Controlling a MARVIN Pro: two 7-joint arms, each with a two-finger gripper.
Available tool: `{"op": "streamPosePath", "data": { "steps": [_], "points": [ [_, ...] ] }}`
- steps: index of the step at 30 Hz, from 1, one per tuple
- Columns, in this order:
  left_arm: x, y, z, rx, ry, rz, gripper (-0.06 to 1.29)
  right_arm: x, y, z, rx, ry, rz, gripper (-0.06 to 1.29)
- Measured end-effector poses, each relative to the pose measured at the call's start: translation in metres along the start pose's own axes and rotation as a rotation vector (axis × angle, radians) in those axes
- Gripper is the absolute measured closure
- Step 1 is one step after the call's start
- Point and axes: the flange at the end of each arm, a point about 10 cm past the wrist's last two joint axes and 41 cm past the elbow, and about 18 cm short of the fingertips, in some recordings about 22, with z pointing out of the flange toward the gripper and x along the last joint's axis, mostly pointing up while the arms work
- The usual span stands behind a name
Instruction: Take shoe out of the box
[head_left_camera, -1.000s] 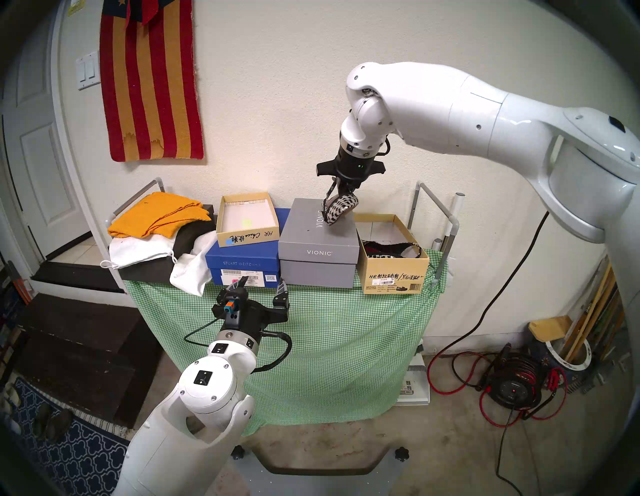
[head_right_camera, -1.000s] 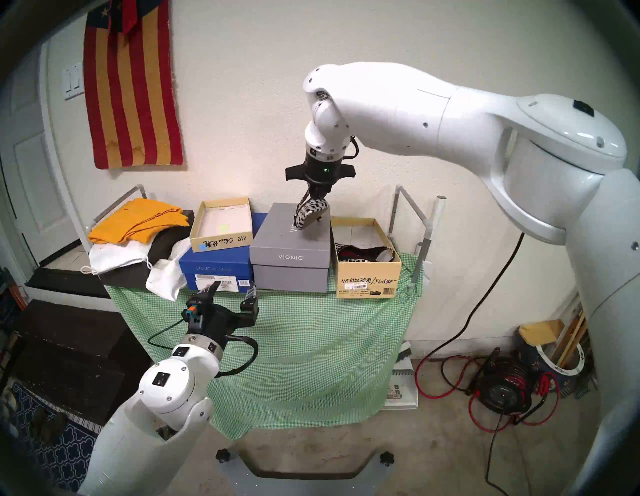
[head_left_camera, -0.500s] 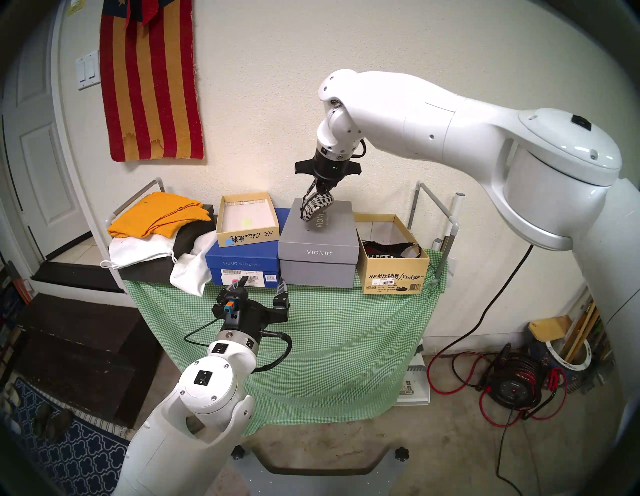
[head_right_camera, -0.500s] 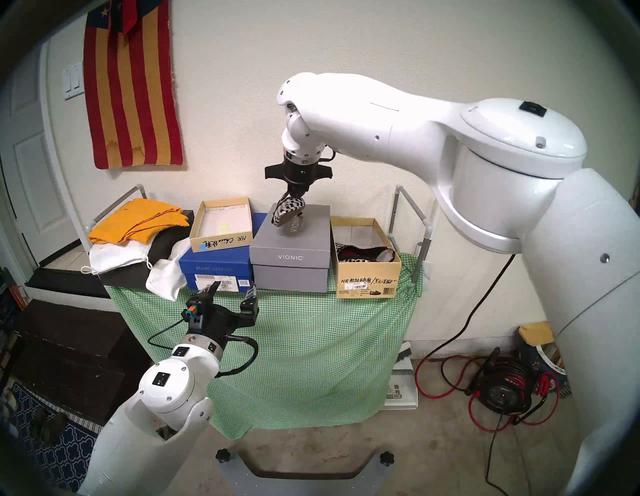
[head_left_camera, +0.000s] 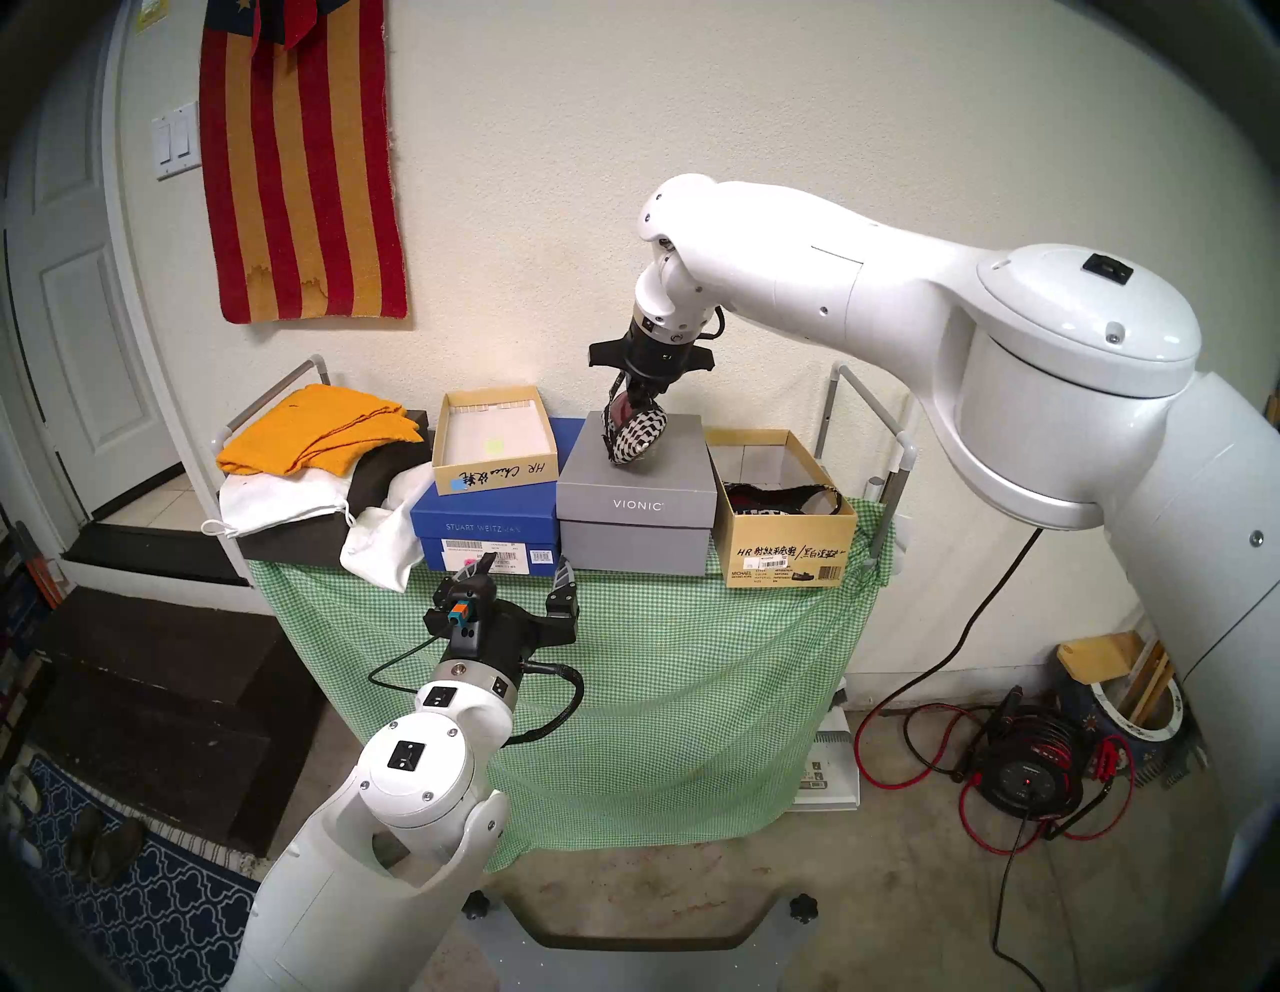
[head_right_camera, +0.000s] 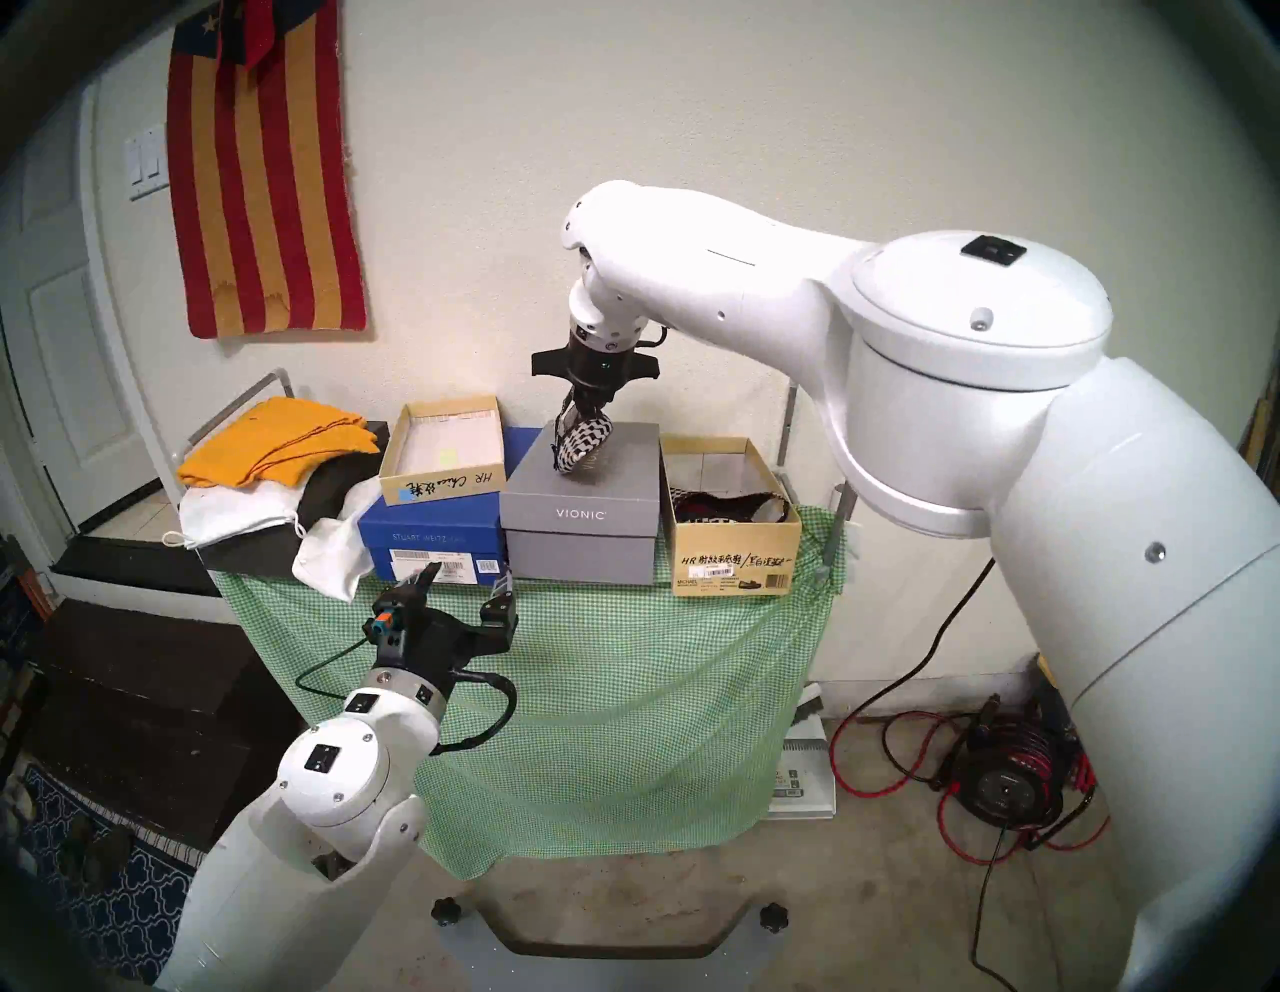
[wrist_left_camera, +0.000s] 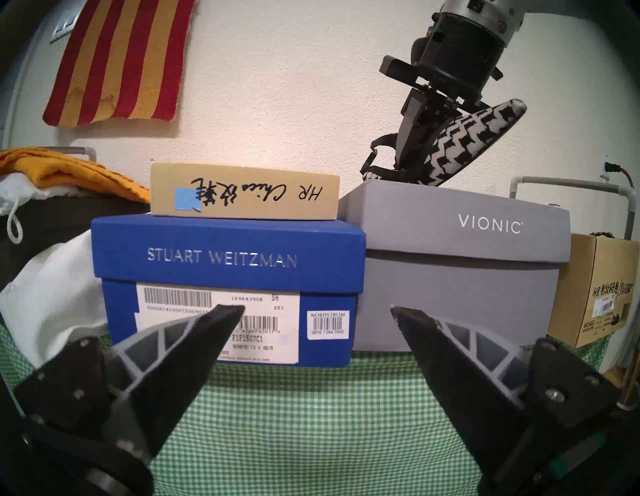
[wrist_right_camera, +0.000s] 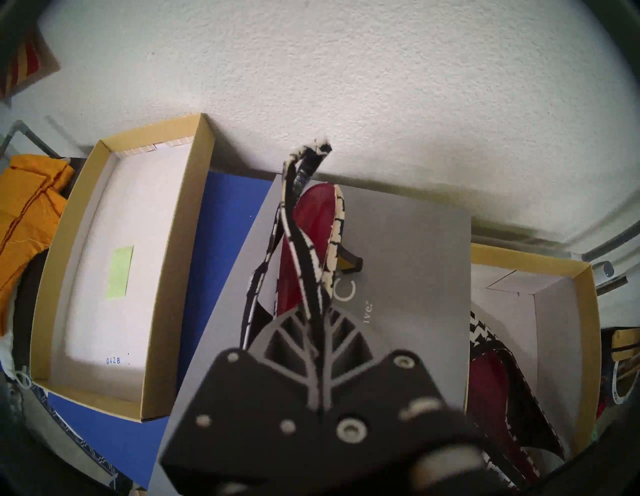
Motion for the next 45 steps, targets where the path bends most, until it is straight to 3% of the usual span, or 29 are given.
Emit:
{"op": "streamPosePath", "data": {
  "steps": [8,18,28,45],
  "points": [
    [0.000,0.000,0.000,0.000,0.000,0.000,0.00,-0.007,0.026,0.012,0.015,-0.032,0.018,1.25],
    [0.000,0.000,0.000,0.000,0.000,0.000,0.00,-0.008,0.037,0.013,0.085,-0.036,0.049,1.25],
    [0.000,0.000,0.000,0.000,0.000,0.000,0.00,-0.007,0.033,0.014,0.110,-0.032,0.044,1.25],
    [0.000,0.000,0.000,0.000,0.000,0.000,0.00,-0.006,0.007,0.017,0.113,-0.023,0.004,1.25]
  ]
}}
